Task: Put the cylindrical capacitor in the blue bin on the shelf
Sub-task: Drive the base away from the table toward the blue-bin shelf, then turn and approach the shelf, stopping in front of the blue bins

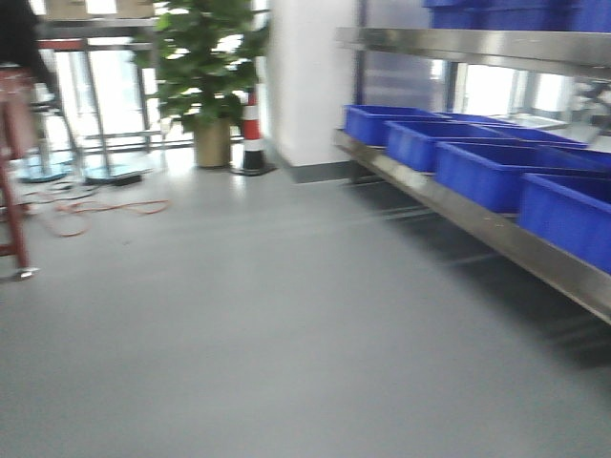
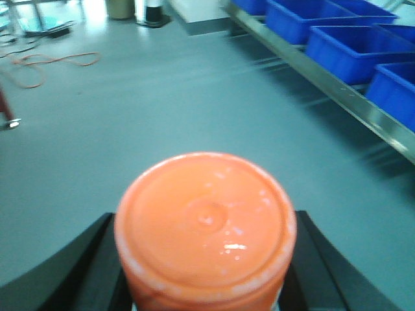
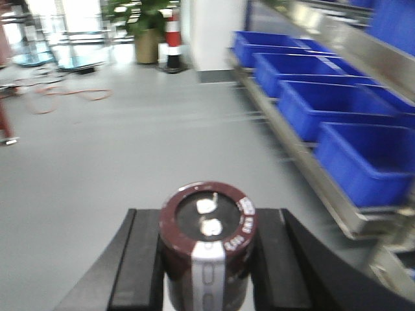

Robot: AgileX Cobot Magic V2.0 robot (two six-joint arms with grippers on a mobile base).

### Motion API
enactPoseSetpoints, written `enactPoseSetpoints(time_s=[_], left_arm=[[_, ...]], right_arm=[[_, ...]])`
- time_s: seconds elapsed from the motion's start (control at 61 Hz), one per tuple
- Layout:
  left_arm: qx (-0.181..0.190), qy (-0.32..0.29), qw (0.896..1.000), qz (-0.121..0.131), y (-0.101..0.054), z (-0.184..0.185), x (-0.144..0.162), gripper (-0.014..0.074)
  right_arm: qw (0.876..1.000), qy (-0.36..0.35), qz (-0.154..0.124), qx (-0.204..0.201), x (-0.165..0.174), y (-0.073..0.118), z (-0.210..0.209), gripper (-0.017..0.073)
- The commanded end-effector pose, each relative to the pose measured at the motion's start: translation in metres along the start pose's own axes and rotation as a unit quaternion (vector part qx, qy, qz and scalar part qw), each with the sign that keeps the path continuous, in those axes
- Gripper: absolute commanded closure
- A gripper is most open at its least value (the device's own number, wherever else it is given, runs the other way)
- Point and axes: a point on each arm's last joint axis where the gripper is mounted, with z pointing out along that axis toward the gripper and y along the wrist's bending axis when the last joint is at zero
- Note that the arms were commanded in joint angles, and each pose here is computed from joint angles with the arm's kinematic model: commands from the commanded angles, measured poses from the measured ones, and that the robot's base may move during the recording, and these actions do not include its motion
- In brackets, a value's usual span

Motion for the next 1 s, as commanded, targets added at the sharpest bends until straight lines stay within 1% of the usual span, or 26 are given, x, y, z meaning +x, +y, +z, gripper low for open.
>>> enactPoseSetpoints(time_s=[0.0, 0.984], left_arm=[[0.006, -0.014, 1.000, -0.002, -0.0013, -0.0035, -0.0036, 0.0704], [0.006, -0.014, 1.000, -0.002, -0.0013, -0.0035, -0.0036, 0.0704]], right_arm=[[1.000, -0.016, -0.004, 0.001, -0.0041, 0.0000, -0.0017, 0.0721], [1.000, -0.016, -0.004, 0.001, -0.0041, 0.0000, -0.0017, 0.0721]])
